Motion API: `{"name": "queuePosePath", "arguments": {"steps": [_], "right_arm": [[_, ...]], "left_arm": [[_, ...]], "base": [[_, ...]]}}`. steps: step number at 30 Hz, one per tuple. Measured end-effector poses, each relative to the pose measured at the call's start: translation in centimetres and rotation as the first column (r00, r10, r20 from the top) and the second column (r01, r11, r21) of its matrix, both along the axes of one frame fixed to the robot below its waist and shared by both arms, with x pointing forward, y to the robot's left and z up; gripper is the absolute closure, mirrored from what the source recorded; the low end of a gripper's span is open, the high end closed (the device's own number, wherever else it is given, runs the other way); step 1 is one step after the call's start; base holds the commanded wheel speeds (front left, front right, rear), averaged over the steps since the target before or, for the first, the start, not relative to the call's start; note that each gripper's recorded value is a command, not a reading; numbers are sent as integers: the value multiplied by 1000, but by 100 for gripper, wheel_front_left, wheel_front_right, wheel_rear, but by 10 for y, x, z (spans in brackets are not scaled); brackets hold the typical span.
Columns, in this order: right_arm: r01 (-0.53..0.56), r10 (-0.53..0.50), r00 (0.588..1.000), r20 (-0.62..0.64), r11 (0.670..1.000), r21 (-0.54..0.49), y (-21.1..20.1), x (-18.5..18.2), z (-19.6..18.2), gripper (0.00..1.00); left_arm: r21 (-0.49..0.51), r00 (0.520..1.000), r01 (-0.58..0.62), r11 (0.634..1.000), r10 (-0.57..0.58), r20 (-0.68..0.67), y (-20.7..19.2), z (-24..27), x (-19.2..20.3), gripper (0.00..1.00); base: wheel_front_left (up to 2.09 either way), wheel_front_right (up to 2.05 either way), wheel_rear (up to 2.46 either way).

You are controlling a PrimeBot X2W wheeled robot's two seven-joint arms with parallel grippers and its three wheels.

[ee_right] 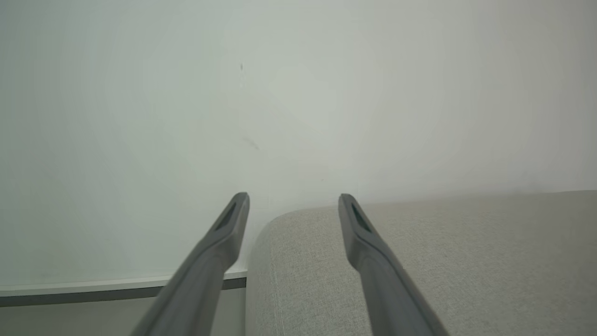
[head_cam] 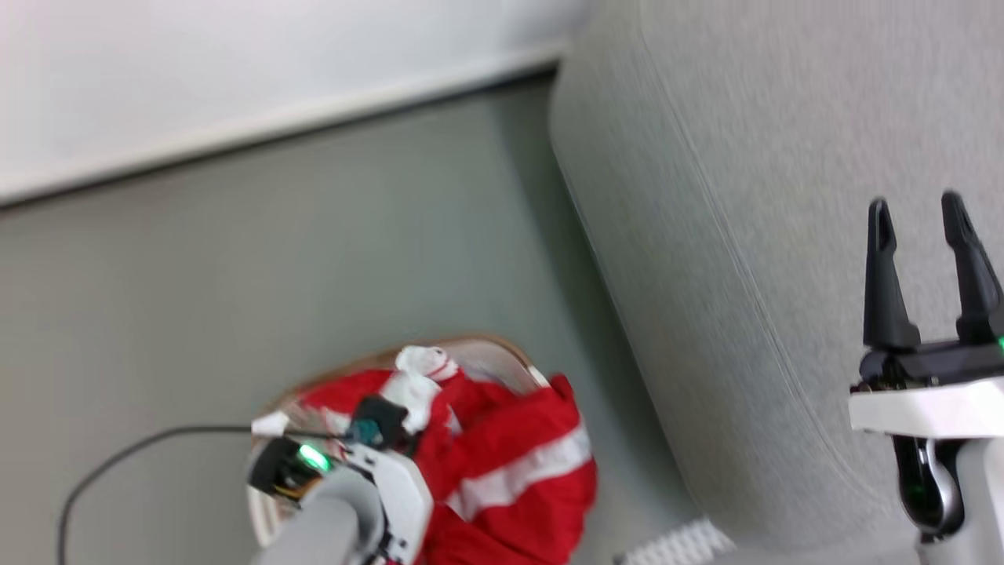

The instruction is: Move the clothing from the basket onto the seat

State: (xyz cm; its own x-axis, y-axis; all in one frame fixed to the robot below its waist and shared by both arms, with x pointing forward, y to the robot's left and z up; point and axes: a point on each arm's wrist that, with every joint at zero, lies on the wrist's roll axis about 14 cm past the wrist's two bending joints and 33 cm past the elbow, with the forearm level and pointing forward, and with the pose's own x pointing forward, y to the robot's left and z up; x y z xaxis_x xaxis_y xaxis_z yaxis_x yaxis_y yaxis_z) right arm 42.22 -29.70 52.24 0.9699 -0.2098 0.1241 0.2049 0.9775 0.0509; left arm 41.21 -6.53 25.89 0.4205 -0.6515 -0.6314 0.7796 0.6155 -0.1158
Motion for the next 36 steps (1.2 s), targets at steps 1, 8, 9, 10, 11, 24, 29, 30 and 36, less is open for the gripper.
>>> {"name": "queuePosePath", "arguments": {"steps": [1, 8, 9, 10, 11, 24, 29, 30, 36], "right_arm": [[-7, 7, 1000, 10, 1000, 1, 2, -3, 4, 0], [-61, 60, 996, 60, 998, 14, 14, -23, 23, 0], [-75, 74, 996, 58, 997, 15, 18, -25, 23, 0], [-91, 90, 994, 57, 996, 16, 22, -26, 22, 0], [-109, 108, 992, 61, 994, 18, 28, -27, 23, 0], [-296, 285, 945, 163, 954, 47, 87, -39, 54, 0], [-339, 327, 929, 174, 940, 43, 101, -42, 58, 0], [-345, 334, 927, 172, 937, 42, 104, -42, 57, 0], [-376, 365, 917, 164, 925, 44, 114, -46, 55, 0]], "left_arm": [[-29, 1000, -15, 999, 16, 13, 0, 11, -1, 100], [-219, 987, -82, 972, 110, 121, -3, 92, -7, 100], [-240, 983, -86, 967, 122, 137, -3, 104, -7, 100], [-262, 979, -93, 961, 136, 153, -2, 115, -6, 100], [-286, 973, -102, 953, 155, 170, 0, 127, -5, 100], [-511, 838, -111, 852, 357, 413, 24, 275, 6, 100], [-554, 770, -82, 829, 405, 493, 35, 319, 11, 100], [-561, 758, -77, 824, 414, 504, 37, 326, 12, 100], [-588, 717, -55, 807, 442, 539, 44, 356, 15, 100]], "base": [[0, 0, 0], [0, 0, 0], [0, 0, 0], [0, 0, 0], [0, 0, 0], [0, 0, 0], [0, 0, 0], [0, 0, 0], [0, 0, 0]]}}
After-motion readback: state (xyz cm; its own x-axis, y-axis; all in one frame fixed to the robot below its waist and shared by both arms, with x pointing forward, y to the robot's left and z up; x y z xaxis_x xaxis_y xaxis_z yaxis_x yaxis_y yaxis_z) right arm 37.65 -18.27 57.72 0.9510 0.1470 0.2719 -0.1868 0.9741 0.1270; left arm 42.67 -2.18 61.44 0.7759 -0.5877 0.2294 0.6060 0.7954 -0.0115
